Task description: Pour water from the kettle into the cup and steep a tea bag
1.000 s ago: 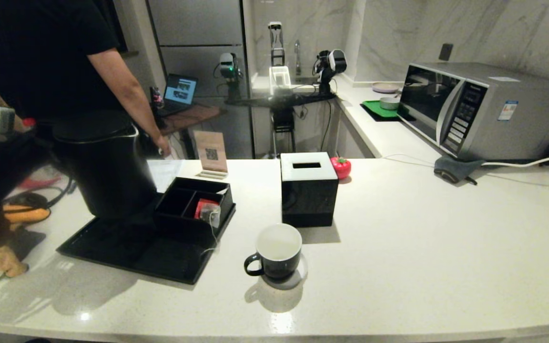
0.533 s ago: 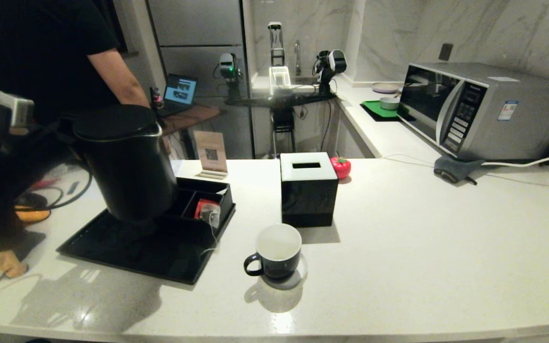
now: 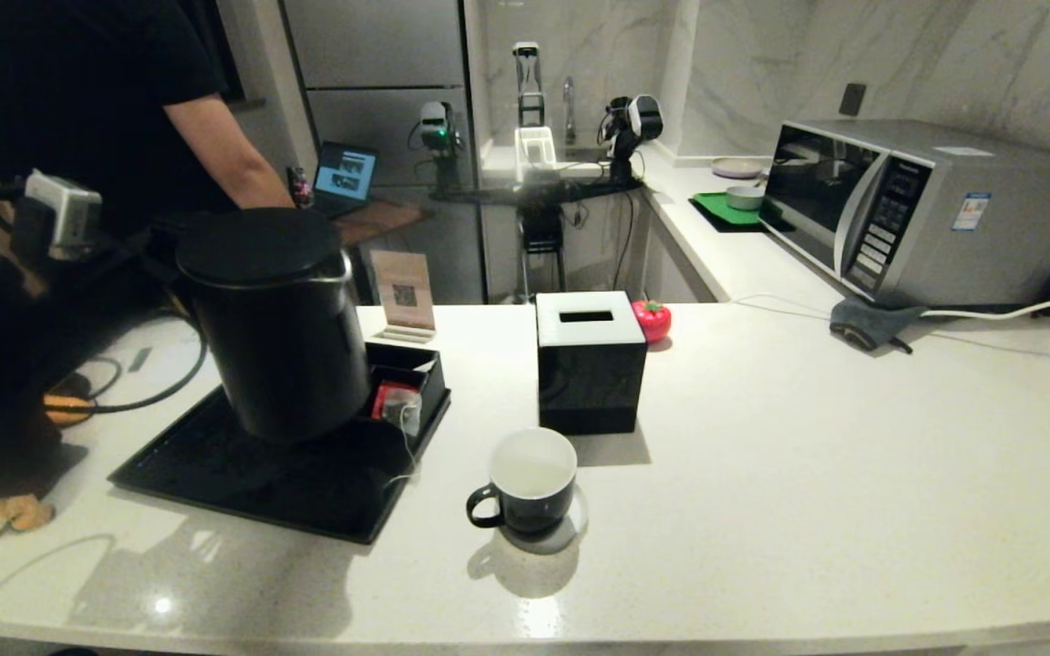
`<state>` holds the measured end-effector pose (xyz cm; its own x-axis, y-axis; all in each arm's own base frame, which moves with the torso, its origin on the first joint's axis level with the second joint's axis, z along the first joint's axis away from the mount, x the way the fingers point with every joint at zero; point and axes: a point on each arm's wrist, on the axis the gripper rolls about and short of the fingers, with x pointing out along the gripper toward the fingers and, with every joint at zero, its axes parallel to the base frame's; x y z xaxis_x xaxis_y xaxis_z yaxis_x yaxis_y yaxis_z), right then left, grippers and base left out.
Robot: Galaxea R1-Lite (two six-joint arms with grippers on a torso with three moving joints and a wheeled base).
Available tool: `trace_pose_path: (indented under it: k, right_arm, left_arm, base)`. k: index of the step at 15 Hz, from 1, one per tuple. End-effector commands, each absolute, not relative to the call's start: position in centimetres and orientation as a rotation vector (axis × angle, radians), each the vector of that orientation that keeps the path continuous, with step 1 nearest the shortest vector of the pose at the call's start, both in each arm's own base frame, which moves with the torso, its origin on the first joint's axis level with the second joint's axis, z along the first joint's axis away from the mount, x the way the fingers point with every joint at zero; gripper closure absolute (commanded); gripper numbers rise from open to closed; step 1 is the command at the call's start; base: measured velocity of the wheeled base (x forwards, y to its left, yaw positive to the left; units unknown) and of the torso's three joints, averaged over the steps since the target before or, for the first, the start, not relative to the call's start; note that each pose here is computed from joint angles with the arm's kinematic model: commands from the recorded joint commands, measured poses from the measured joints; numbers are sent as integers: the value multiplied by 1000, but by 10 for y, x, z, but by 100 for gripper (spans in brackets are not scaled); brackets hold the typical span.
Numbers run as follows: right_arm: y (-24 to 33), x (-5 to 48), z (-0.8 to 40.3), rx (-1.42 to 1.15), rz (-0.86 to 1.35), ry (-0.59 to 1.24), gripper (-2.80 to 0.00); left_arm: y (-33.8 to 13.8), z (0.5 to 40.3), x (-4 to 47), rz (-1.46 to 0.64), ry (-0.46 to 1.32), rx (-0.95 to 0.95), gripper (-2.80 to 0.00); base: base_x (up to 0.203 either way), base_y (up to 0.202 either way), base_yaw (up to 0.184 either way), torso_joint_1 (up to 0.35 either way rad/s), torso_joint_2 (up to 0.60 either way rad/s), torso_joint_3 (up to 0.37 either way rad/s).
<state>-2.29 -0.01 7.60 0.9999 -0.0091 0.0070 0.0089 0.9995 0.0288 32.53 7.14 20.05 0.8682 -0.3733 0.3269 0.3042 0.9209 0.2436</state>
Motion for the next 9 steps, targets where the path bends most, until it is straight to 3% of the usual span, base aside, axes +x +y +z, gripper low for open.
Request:
trace_pose_path:
  k: [1,9]
  right_arm:
    - [0,-23,76,29,-9,-6,0]
    - [0,-23,76,29,-9,-6,0]
  left_arm:
    - [61,204,318,-381,-396,201,0]
    - [47,214,305,-407,-397,235,0]
  base:
    - [0,0,0,0,0,0]
    - [0,0,0,0,0,0]
